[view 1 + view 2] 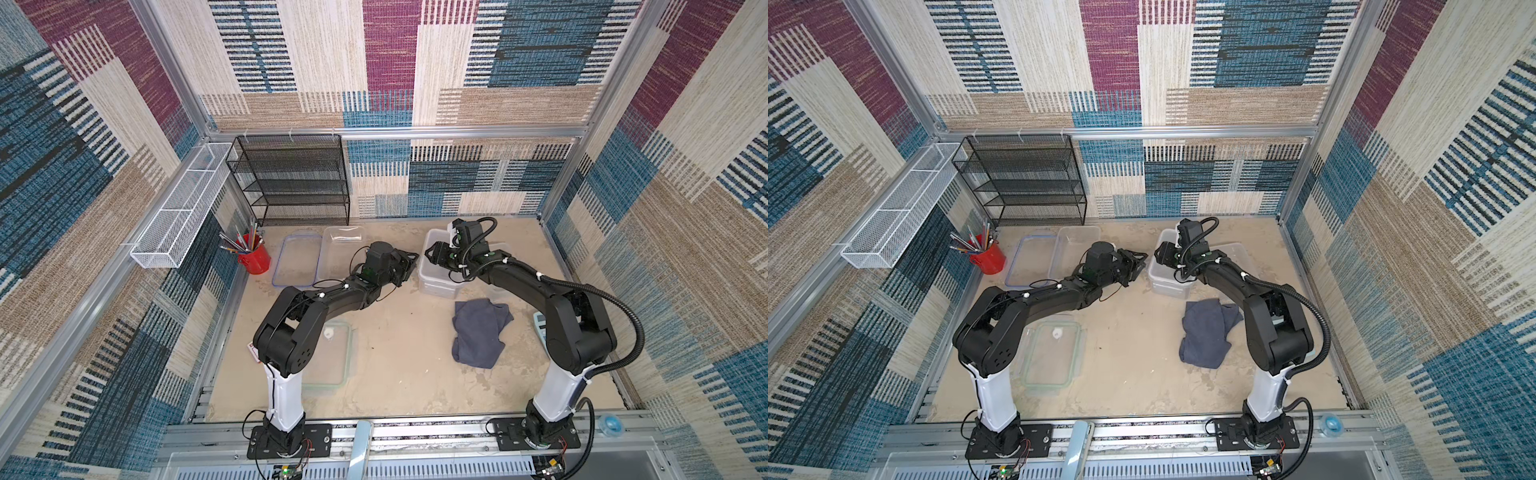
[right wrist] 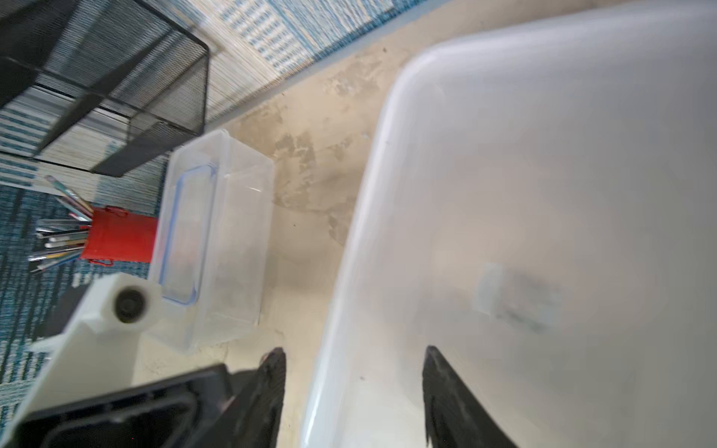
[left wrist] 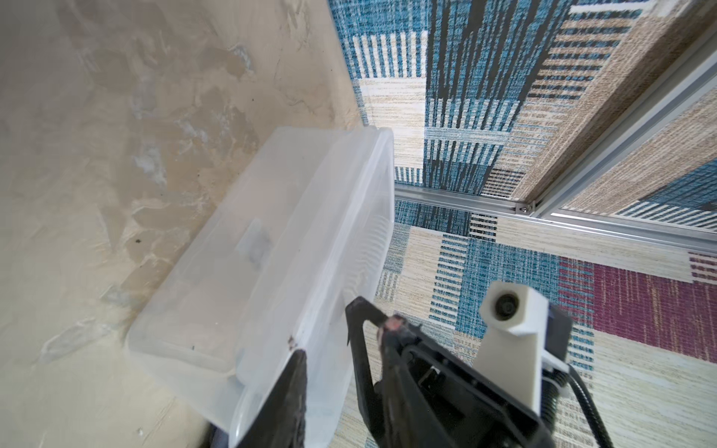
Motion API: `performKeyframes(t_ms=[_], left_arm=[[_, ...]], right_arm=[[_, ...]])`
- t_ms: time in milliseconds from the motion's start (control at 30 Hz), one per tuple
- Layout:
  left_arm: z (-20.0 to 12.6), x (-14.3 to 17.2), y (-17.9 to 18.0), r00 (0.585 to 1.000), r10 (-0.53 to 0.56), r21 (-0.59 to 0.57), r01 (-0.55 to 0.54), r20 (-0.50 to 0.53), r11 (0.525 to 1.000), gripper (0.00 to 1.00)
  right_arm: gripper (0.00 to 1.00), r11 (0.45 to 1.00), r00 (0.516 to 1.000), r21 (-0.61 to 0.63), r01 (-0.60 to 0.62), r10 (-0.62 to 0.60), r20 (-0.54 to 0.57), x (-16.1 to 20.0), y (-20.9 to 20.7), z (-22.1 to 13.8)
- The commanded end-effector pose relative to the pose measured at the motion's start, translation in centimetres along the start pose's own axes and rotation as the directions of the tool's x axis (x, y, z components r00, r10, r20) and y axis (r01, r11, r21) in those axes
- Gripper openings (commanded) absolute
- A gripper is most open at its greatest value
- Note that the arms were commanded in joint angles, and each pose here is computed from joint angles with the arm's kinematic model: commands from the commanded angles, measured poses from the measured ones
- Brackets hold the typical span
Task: Wipe the insides of the lunch boxes
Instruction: Open the fastener of the lunch box.
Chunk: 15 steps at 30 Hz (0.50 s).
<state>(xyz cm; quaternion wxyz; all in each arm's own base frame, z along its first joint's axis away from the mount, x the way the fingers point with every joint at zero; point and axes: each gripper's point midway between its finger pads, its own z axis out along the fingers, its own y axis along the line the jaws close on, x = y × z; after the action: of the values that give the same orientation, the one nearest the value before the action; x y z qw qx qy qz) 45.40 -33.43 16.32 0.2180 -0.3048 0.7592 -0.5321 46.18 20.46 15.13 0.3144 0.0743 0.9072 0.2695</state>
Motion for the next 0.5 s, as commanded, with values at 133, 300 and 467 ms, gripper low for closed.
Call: performKeyframes(t_ms=[133, 300, 467], left_arm=[[0.5, -0.7, -0.2, 0.980, 0.161, -0.112, -0.174, -0.113, 0.978, 0.40], [3.2, -0.8, 0.7, 0.939, 0.170, -0.108, -0.210, -0.298, 0.972, 0.42], [4.7, -0.1, 1.5, 0.904, 0.174, -0.076, -0.220, -0.390, 0.972, 0.42]], right_arm=[[0.67, 0.990, 0.999, 0.139, 0.012, -0.008, -0.031, 0.2, -4.0, -5.4], [0.94, 0.987, 0.999, 0.158, -0.038, 0.038, 0.002, 0.8, -7.4, -7.8], [0.99, 0.994, 0.997, 0.067, -0.082, 0.083, -0.001, 2.5, -7.8, -7.4]])
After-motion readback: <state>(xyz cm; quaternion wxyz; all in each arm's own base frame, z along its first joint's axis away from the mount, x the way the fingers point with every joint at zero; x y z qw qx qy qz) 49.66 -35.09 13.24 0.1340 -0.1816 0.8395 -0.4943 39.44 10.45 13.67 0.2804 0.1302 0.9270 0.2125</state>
